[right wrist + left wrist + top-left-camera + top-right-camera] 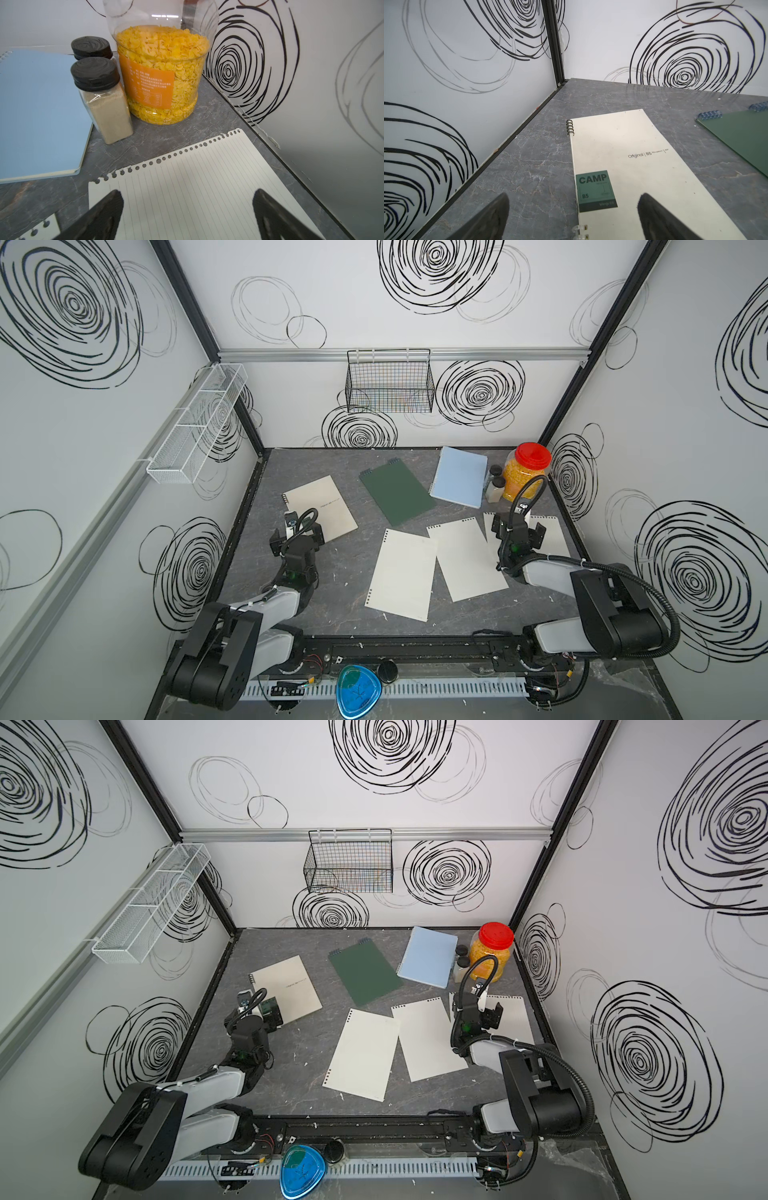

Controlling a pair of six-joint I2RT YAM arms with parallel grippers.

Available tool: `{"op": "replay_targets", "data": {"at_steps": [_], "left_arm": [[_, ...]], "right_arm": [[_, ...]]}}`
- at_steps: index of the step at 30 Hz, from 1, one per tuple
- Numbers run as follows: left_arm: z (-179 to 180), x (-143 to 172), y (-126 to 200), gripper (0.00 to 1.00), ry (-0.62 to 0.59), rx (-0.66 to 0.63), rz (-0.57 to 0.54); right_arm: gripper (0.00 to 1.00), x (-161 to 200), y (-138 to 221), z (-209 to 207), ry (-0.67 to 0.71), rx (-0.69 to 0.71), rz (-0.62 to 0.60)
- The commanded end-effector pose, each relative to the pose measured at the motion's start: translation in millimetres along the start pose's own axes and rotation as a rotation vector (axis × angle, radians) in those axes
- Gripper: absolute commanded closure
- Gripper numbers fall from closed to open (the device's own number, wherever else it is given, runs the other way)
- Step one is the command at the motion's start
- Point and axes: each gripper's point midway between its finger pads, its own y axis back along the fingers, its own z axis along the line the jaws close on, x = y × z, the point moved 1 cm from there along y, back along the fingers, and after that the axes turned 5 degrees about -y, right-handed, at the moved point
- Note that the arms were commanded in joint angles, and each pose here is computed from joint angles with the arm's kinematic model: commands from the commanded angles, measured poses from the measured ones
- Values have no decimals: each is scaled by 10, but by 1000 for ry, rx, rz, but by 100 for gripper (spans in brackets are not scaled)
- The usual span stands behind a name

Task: Tear off pages from different notebooks
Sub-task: Reset both arms

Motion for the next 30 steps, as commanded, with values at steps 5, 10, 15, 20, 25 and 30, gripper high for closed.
{"op": "replay_targets", "data": {"at_steps": [5,10,15,20,25,30], "left_arm": [[-56,-413,12,1,46,52,-184],[-218,-335,-98,1,34,89,-199],[-237,-241,-209,1,34,108,-149],[-238,-247,-229,1,39,119,-148],[-234,-245,-227,1,39,120,-148],[-242,-249,-238,1,43,129,-145]], "right_arm": [[0,-245,38,-74,-78,-35,-176],[0,-217,-10,-50,-80,-74,-150],[0,-199,-74,-11,-88,-148,-118],[0,-165,-109,11,-107,-233,-95],[0,-79,-131,41,-105,-291,-117],[0,-58,-183,-17,-137,-274,-64]]}}
